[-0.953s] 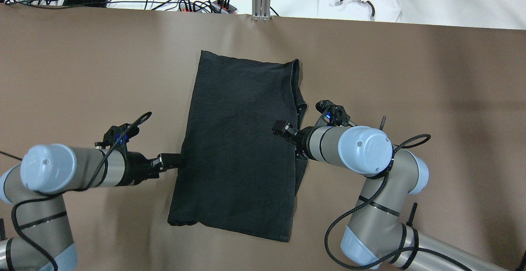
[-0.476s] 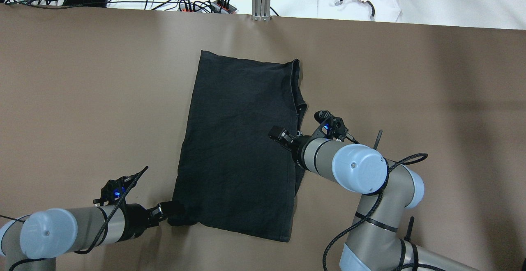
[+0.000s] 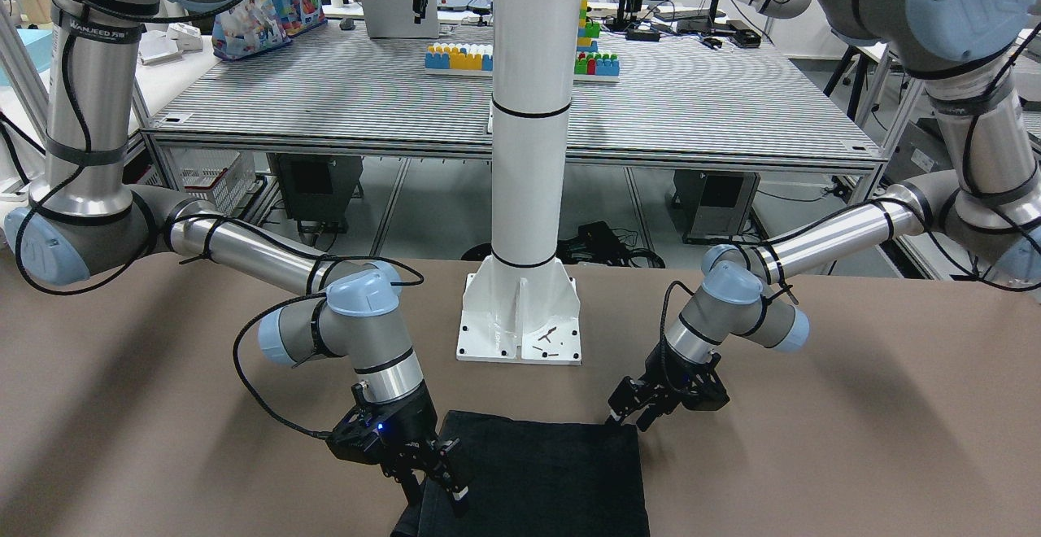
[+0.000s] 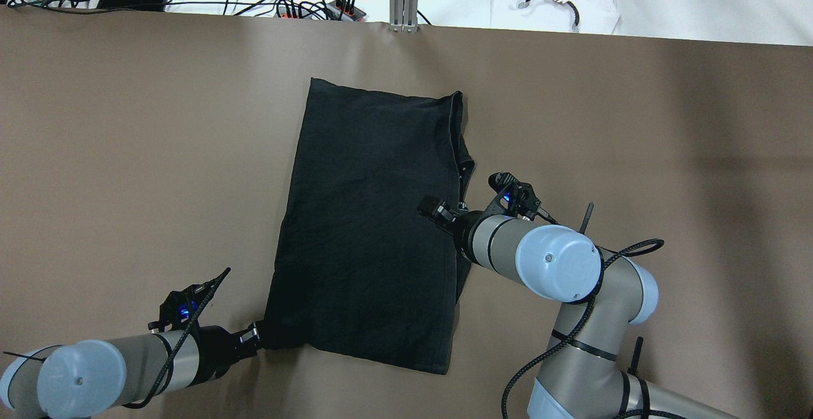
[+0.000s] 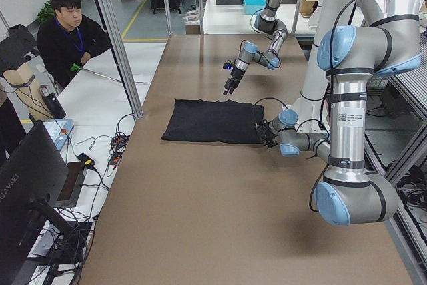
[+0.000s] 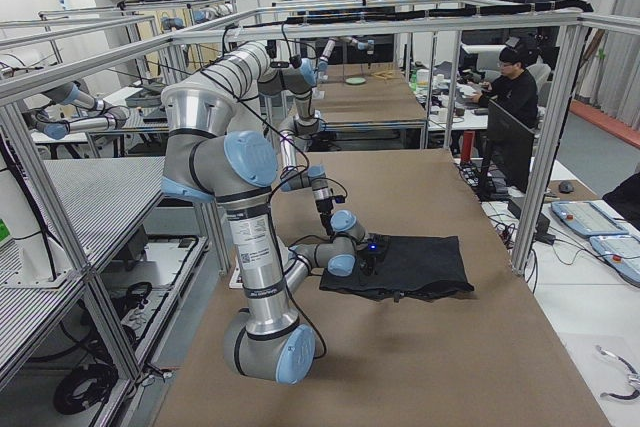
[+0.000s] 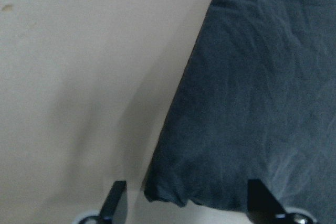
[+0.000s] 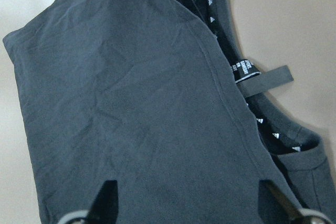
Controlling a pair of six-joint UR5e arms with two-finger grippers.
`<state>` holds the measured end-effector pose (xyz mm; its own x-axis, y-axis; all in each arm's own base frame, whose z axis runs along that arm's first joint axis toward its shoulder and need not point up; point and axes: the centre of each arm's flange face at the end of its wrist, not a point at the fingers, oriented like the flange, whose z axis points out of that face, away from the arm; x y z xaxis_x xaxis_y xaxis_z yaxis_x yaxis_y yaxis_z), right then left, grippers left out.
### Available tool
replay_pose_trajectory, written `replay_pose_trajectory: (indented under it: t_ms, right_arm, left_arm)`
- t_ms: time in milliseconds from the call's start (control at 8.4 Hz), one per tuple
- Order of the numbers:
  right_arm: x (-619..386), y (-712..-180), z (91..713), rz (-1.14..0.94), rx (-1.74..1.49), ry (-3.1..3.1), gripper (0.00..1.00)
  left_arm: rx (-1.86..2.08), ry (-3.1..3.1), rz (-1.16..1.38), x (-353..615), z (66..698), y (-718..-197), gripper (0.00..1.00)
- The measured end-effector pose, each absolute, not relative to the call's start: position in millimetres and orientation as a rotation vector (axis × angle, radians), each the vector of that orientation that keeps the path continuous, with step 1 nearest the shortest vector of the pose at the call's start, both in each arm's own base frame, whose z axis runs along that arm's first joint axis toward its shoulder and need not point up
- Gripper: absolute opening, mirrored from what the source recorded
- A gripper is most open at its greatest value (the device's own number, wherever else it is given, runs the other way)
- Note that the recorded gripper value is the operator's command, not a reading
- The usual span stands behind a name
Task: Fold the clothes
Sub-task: 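Move both grippers to the shirt's corners nearest the robot and grasp them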
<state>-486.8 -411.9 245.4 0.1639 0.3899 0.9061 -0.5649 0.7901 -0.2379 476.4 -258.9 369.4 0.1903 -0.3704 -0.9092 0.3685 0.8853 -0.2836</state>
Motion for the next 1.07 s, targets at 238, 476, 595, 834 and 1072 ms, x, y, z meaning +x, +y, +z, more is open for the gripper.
replay_pose_trajectory:
  t_ms: [238,476,595,834,1072]
  right_arm:
    - [-485,-411,247,0.684,0.17,-1.229,0.94]
    - [-479,-408,249,0.68,0.173,-1.23,0.94]
    - [-477,-407,249,0.678,0.175,-1.232,0.94]
    - [-475,-406,249,0.675,0.177,-1.233,0.94]
    - [-475,-406,250,0.674,0.176,-1.23,0.94]
  left_arm:
    - [0.003,1.283,-0.522,477,367,-260,0.29]
    - [0.005,1.28,-0.522,478,368,-260,0.29]
    - [0.006,1.279,-0.523,478,369,-260,0.33]
    - [0.008,1.278,-0.524,478,370,-261,0.7]
    - [0.021,1.273,-0.529,477,372,-262,0.65]
